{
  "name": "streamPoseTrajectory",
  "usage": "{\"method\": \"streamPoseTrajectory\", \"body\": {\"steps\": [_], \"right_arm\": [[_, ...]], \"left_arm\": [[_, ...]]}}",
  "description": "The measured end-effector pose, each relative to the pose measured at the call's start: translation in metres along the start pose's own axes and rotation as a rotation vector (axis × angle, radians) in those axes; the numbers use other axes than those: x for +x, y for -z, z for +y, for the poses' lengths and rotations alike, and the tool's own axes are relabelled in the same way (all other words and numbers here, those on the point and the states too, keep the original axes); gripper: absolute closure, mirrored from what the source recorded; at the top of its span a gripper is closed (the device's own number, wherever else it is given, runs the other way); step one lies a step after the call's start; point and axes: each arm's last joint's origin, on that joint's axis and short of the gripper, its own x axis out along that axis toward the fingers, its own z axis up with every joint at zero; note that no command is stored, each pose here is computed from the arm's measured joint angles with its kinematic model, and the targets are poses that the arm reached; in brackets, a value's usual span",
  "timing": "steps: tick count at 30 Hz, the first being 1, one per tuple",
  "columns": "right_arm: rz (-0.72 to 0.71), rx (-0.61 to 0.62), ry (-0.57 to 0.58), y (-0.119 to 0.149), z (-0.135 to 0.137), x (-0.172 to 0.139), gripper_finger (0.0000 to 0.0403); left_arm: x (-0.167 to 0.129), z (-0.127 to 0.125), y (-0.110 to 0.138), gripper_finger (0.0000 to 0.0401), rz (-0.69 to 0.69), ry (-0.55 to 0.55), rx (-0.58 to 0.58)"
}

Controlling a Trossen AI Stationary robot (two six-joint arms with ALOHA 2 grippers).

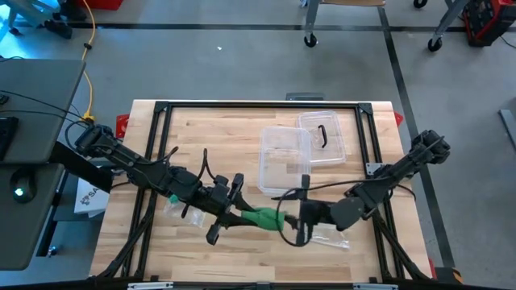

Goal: Roll bandage
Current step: Roll the green bandage

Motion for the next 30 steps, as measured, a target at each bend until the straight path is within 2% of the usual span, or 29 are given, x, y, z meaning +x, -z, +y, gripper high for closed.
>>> {"method": "streamPoseTrajectory", "body": {"steps": [3,5,8,11,17,23,25,30], "right_arm": [[0.002,0.006,0.037,0.003,-0.003,0.007,0.0347],[0.025,-0.024,0.117,0.006,-0.006,0.011,0.0386],[0.091,-0.056,0.270,0.014,-0.012,0.017,0.0392],[0.133,-0.053,0.297,0.021,-0.016,0.019,0.0400],[0.206,-0.030,0.273,0.061,-0.006,0.014,0.0402],[0.185,0.022,0.174,0.102,0.020,-0.004,0.0402],[0.155,0.003,0.143,0.106,0.030,-0.006,0.0402],[0.048,-0.067,0.131,0.092,0.036,-0.010,0.0402]], "left_arm": [[0.000,0.000,0.000,0.0316,0.000,0.001,-0.006],[0.000,-0.001,0.000,0.0313,0.001,0.006,-0.029],[0.000,-0.002,0.000,0.0301,0.003,0.014,-0.069],[-0.001,-0.007,0.002,0.0284,0.010,0.030,-0.101],[-0.002,-0.018,0.004,0.0253,0.022,0.049,-0.115],[-0.003,-0.018,0.004,0.0250,-0.002,-0.025,-0.081],[-0.003,-0.017,0.003,0.0250,-0.011,-0.056,-0.067],[-0.002,-0.014,0.002,0.0267,-0.020,-0.091,-0.032]]}}
